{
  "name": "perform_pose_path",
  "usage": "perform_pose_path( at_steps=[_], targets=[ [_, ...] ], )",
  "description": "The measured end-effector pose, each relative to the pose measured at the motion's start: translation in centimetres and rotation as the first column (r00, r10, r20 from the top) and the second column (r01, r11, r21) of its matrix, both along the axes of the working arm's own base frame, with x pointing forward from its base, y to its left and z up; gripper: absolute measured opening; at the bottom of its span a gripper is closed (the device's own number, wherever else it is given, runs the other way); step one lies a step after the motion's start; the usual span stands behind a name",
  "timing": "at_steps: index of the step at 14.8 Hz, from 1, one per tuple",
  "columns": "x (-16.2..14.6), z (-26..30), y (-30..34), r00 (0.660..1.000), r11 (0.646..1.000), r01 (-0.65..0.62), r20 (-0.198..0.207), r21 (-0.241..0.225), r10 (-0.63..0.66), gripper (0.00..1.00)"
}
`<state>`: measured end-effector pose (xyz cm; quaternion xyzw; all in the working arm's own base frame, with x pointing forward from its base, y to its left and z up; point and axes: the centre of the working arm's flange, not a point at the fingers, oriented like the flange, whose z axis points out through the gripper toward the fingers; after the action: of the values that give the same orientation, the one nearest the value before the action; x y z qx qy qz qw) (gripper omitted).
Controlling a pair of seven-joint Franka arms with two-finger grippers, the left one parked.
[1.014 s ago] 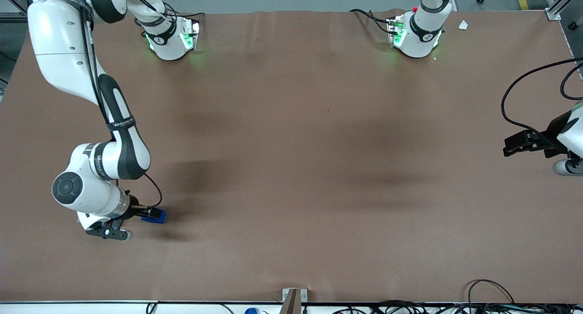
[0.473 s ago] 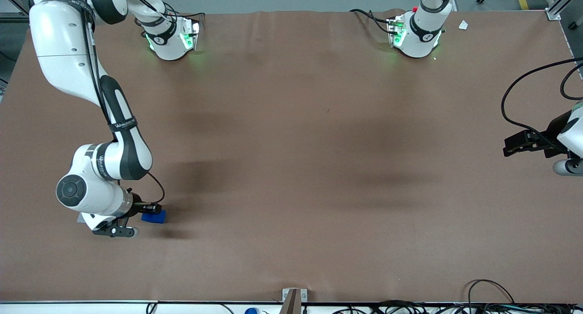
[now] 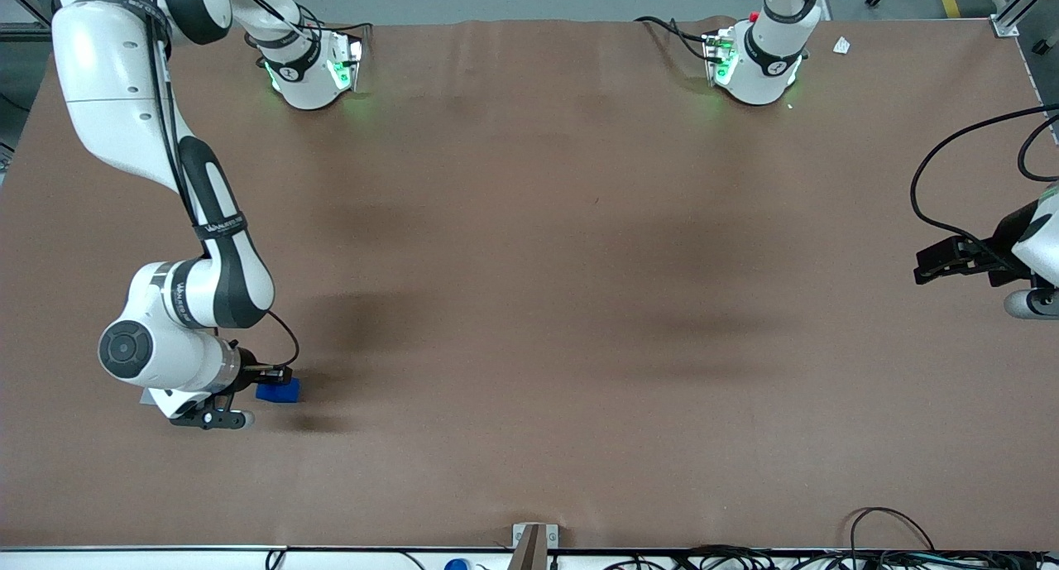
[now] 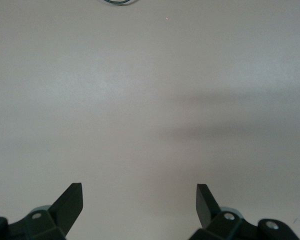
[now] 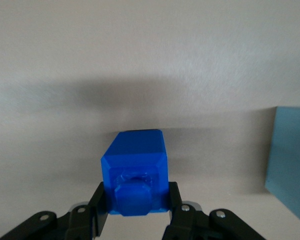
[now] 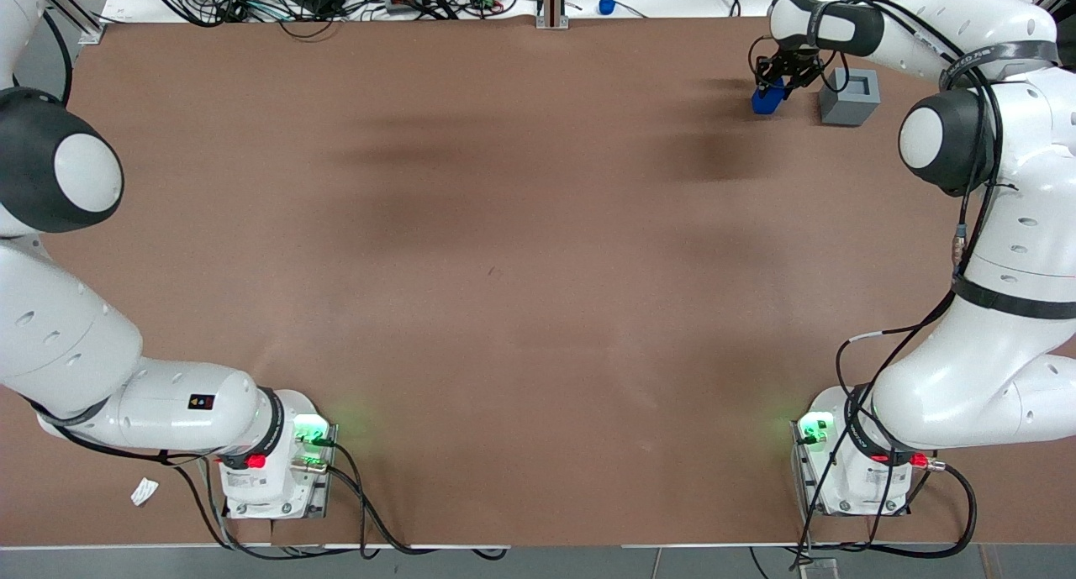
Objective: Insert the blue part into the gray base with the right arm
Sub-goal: 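Carry the blue cube over the gray base and lower it into the opening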
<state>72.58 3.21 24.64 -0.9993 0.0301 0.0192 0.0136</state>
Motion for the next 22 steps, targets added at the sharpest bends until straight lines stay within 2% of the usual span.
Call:
perform_pose_path(
  at_steps=[4, 6, 12, 19, 22],
  targets=[
    [1.9, 9.0, -3.9, 0.999, 0.999, 0.040, -0.016, -0.002, -0.040, 0.51],
    [1.8, 10.7, -6.7, 0.997, 0.997, 0.074, -0.024, -0.002, -0.074, 0.51],
    [0.8, 7.3, -15.2, 0.982, 0.985, 0.171, -0.076, -0.018, -0.172, 0.51],
    [0.7, 6.1, -15.5, 0.988, 0.992, 0.121, -0.093, -0.024, -0.123, 0.51],
    [0.6, 6.2, -15.7, 0.990, 0.994, 0.086, -0.109, -0.065, -0.093, 0.51]
  ],
)
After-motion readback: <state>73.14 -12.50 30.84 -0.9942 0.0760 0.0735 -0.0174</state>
